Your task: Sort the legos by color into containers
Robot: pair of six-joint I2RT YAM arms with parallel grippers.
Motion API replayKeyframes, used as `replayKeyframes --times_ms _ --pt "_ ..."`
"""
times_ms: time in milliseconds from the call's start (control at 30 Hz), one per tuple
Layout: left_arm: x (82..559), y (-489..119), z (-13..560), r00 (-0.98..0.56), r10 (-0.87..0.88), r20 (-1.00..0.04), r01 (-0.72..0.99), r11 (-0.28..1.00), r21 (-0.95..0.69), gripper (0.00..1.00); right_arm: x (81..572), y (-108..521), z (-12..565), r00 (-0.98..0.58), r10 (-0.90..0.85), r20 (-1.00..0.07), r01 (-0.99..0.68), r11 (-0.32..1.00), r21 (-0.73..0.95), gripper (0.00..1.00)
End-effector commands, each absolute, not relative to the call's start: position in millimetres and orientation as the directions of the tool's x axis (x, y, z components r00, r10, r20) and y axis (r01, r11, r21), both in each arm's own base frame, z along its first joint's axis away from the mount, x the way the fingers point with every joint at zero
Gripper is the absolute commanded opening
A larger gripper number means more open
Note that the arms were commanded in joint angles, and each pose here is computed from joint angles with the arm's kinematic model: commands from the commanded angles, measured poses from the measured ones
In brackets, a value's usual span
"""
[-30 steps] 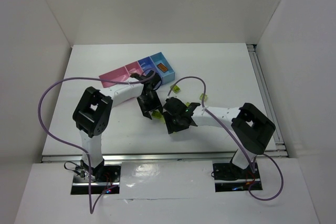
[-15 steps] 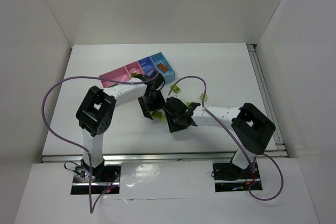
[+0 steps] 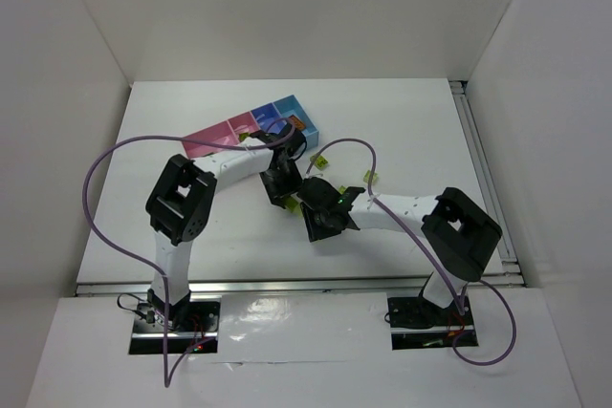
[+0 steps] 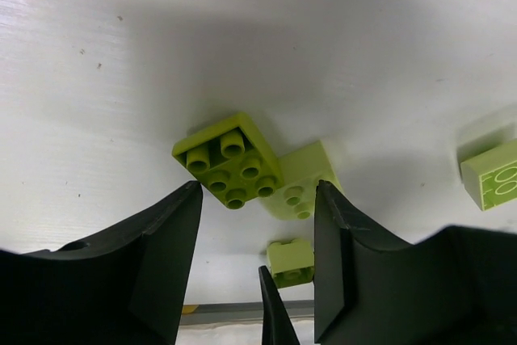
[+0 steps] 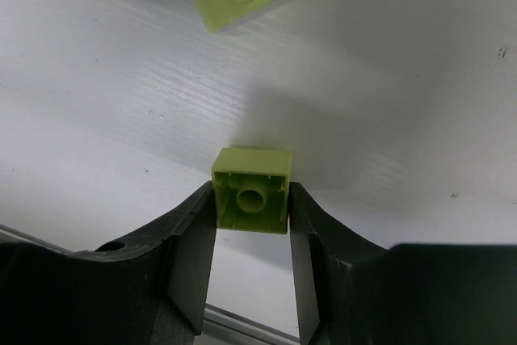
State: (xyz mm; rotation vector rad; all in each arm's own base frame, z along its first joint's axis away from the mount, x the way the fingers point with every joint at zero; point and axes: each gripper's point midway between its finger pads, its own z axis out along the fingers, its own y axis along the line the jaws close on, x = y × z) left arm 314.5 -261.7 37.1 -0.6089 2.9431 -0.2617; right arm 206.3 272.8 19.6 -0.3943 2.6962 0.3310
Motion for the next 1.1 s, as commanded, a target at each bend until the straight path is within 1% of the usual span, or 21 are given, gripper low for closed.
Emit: replayKeyframes --times_ms 0,67,100,167,233,300,400,467,600,633,700,800,900,967,1067 --pt "313.1 -248.8 19.8 -0.905 -0.411 -0.106 -0.400 0.910 -0.112 0.61 211.0 273.8 32.5 -0.862 -0.210 -0.461 -0.320 0.931 0.174 0.37" --pt "313.1 -246.2 23.9 -0.908 -0.403 -0.118 -0.392 0.914 -0.108 0.63 211.0 273.8 32.5 -0.862 -0.210 -0.461 -0.320 0.931 0.174 0.37" --pt "311.8 -242.8 21.3 -0.907 -0.403 -0.123 -0.393 0.915 -0.094 0.65 209.7 272.1 31.7 -0.865 -0.213 -0.454 -0.319 0.933 0.169 0.37" --pt "313.2 -243.3 31.8 -0.909 -0.393 -0.142 -0.378 0.918 -0.120 0.72 209.7 272.1 31.7 -0.865 -0.213 -0.454 -0.319 0.933 0.169 0.37" --pt "313.0 -240.9 33.1 -0.908 -0.386 -0.160 -0.369 0.921 -0.128 0.76 209.7 272.1 31.7 -0.865 -0.213 -0.454 -0.319 0.933 0.169 0.37" --pt "314.3 -241.3 37.9 -0.912 -0.371 -0.175 -0.350 0.926 -0.143 0.81 211.1 273.9 31.1 -0.865 -0.214 -0.453 -0.318 0.933 0.169 0.36" --pt "316.3 -237.4 50.9 -0.906 -0.366 -0.213 -0.339 0.928 -0.156 0.83 209.7 272.2 30.3 -0.868 -0.217 -0.447 -0.318 0.934 0.164 0.36" --pt "314.0 -235.1 51.9 -0.888 -0.405 -0.217 -0.376 0.912 -0.164 0.83 209.7 272.2 30.3 -0.868 -0.217 -0.447 -0.318 0.934 0.164 0.36" --pt "311.6 -232.3 49.8 -0.860 -0.478 -0.178 -0.447 0.875 -0.187 0.82 209.7 272.2 30.3 -0.868 -0.217 -0.447 -0.318 0.934 0.164 0.36" --pt "314.1 -234.0 50.3 -0.858 -0.479 -0.183 -0.445 0.873 -0.198 0.82 211.7 274.7 33.2 -0.865 -0.214 -0.453 -0.318 0.933 0.169 0.36" --pt "314.1 -238.5 47.0 -0.864 -0.477 -0.162 -0.444 0.873 -0.201 0.83 210.5 272.6 32.4 -0.865 -0.225 -0.448 -0.326 0.932 0.159 0.36" --pt "319.8 -244.2 46.3 -0.859 -0.492 -0.140 -0.456 0.861 -0.226 0.89 210.5 272.6 32.4 -0.865 -0.225 -0.448 -0.326 0.932 0.159 0.36" --pt "321.9 -245.7 48.3 -0.853 -0.501 -0.147 -0.460 0.854 -0.244 0.94 208.9 270.6 31.5 -0.868 -0.229 -0.441 -0.324 0.933 0.154 0.36" --pt "324.7 -247.8 49.1 -0.846 -0.513 -0.149 -0.468 0.846 -0.256 0.94 208.4 270.0 28.5 -0.870 -0.232 -0.434 -0.324 0.934 0.149 0.36" --pt "322.5 -245.0 35.7 -0.838 -0.531 -0.130 -0.499 0.840 -0.212 0.86 207.5 272.3 25.8 -0.873 -0.235 -0.427 -0.327 0.932 0.157 0.36"
